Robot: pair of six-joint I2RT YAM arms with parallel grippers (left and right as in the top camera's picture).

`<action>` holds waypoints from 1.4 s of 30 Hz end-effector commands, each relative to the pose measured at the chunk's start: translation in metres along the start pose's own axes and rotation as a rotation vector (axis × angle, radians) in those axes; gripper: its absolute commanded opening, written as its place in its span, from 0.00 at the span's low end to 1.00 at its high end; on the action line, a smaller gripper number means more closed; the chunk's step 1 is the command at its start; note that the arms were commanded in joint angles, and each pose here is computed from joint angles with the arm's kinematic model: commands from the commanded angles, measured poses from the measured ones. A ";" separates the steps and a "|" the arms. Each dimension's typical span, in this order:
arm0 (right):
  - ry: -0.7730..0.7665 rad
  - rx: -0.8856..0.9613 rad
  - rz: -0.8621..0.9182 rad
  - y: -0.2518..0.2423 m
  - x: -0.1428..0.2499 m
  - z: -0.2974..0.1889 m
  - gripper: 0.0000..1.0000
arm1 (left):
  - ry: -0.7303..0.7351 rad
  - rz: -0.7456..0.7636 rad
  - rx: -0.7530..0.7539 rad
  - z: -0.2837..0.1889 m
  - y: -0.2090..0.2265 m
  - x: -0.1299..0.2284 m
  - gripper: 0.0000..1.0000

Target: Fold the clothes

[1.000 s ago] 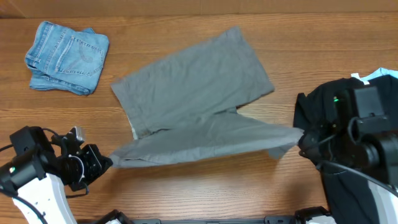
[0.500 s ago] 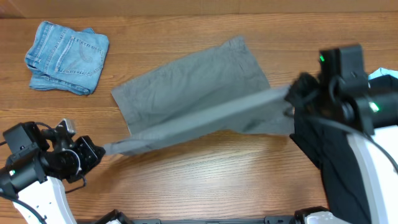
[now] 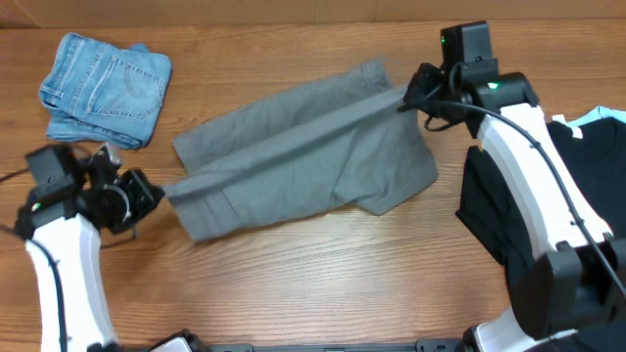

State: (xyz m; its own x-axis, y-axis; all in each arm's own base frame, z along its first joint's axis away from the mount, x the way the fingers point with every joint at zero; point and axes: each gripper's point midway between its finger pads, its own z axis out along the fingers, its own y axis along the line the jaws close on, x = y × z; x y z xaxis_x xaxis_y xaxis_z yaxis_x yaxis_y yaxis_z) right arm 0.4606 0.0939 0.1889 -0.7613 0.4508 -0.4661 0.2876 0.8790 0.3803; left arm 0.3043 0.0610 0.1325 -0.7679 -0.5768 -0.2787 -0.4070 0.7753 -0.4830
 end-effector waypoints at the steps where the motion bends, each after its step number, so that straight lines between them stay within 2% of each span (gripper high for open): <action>1: -0.125 0.041 0.006 -0.008 -0.034 0.001 0.04 | -0.049 0.003 -0.071 0.014 0.003 -0.022 0.04; 9: -0.259 -0.098 0.000 0.023 -0.069 0.007 0.04 | -0.150 0.051 -0.135 0.037 -0.004 -0.050 0.04; 17: -0.231 -0.153 0.002 0.032 -0.067 0.038 0.04 | -0.170 0.054 -0.227 0.050 0.008 -0.056 0.05; 20: -0.210 -0.152 0.002 0.029 -0.062 0.055 0.04 | -0.169 0.053 -0.233 0.053 0.010 -0.057 0.13; 21: -0.205 -0.153 0.002 0.029 -0.061 0.061 0.06 | -0.170 0.053 -0.233 0.054 0.010 -0.057 0.17; 22: -0.200 -0.153 0.001 0.028 -0.059 0.067 0.15 | -0.173 0.054 -0.232 0.055 0.010 -0.058 0.21; 23: -0.196 -0.151 0.001 0.027 -0.058 0.071 0.35 | -0.176 0.054 -0.236 0.055 0.011 -0.059 0.28; 24: -0.188 -0.149 -0.005 0.026 -0.056 0.074 0.62 | -0.181 0.055 -0.240 0.056 0.011 -0.061 0.43; 25: -0.178 -0.141 -0.008 0.024 -0.054 0.076 0.78 | -0.190 0.055 -0.252 0.055 0.013 -0.063 0.70; 26: -0.168 -0.130 -0.004 0.020 -0.052 0.076 0.88 | -0.196 0.054 -0.263 0.054 0.015 -0.064 0.78; 30: -0.113 -0.100 -0.040 0.003 -0.047 0.067 1.00 | -0.189 0.052 -0.264 0.053 0.015 -0.063 0.86; 35: 0.020 0.005 -0.029 -0.043 -0.028 0.038 1.00 | -0.069 0.063 -0.205 0.058 0.007 -0.036 0.83; 37: 0.100 0.065 0.009 -0.067 -0.013 0.033 0.95 | -0.004 0.066 -0.189 0.060 0.005 -0.021 0.83; 42: 0.258 0.160 0.048 -0.106 0.029 0.038 0.91 | 0.130 0.104 -0.234 0.075 0.016 0.012 0.86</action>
State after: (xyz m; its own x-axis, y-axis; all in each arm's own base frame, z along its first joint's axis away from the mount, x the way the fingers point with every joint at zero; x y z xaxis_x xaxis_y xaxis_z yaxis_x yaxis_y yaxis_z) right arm 0.4406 0.0163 0.1064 -0.8408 0.4873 -0.2359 0.4277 0.8649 0.2626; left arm 0.3273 0.0574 0.0709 -0.8191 -0.5235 -0.2347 -0.4676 0.8462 -0.2557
